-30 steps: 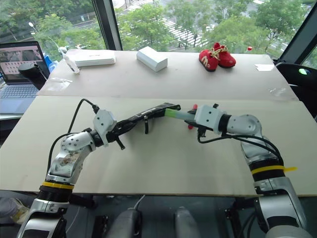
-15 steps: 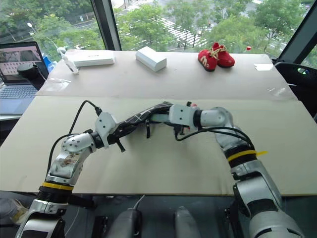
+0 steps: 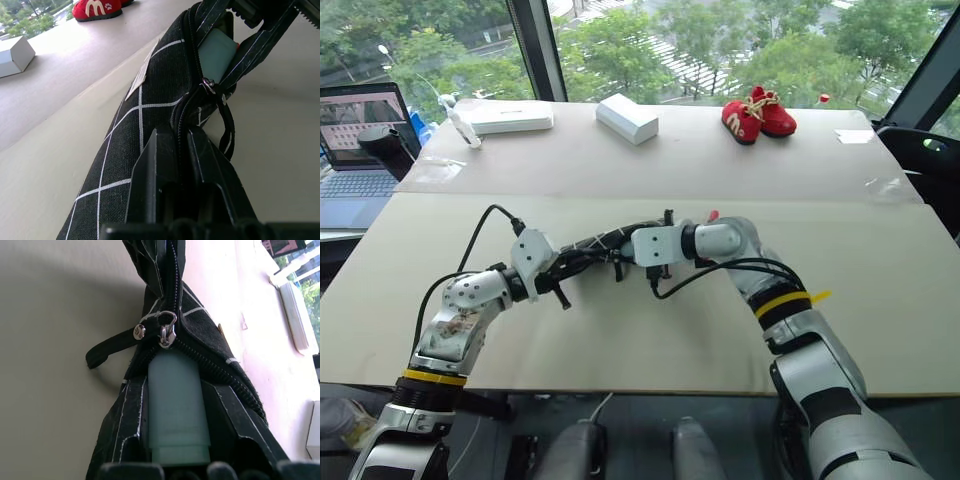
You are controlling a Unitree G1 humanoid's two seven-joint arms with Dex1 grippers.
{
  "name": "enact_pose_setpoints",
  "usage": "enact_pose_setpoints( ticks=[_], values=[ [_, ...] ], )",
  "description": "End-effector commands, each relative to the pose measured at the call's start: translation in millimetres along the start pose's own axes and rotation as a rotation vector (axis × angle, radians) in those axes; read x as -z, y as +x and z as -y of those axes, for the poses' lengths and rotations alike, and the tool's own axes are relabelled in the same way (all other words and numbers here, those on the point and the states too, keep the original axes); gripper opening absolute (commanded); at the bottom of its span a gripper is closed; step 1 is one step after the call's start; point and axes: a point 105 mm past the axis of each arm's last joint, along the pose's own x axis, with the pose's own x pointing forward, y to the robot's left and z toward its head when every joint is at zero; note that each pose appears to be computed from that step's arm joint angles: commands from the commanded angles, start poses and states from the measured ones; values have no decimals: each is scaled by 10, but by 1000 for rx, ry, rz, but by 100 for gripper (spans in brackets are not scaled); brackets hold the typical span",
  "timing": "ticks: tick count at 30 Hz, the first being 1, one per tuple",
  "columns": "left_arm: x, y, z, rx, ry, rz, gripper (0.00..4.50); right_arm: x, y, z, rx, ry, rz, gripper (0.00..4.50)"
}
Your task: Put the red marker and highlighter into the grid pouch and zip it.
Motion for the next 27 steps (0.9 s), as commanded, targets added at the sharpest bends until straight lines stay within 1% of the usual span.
enact_pose_setpoints(
  ticks=[1,2,5,8,9,10,14,16,17,19,21,24,26,27],
  values=[
    [-183,17,-8,-1,27,59,0,-83,-71,278,108,-52,20,333],
    [-179,15,-4,-2,26,59,0,-34,-106,309,122,-46,0,363],
    [-169,15,6,-3,24,58,0,27,-239,384,159,-29,-3,363],
    [-165,18,6,-5,23,56,0,50,-485,564,268,41,40,363],
    [-162,18,5,-7,22,55,0,64,-600,616,303,99,66,363],
    [-158,15,2,-10,22,54,0,99,-718,644,329,204,94,363],
    [-142,6,-4,-18,20,50,0,126,-1079,615,369,552,258,363],
    [-133,-4,-12,-23,19,48,0,153,-1215,629,430,650,302,363],
    [-128,-7,-15,-25,20,46,0,189,-1253,636,464,675,295,363],
    [-121,-15,-23,-30,19,43,0,386,-1302,619,574,720,192,363],
    [-116,-23,-36,-35,19,41,0,678,-1332,603,722,794,43,363],
    [-113,-25,-42,-38,19,40,0,1081,-1272,393,861,923,-204,363],
    [-112,-24,-42,-38,19,40,0,1169,-1228,312,907,986,-269,363],
    [-112,-23,-42,-38,19,41,0,1188,-1202,291,925,988,-297,363]
  ],
)
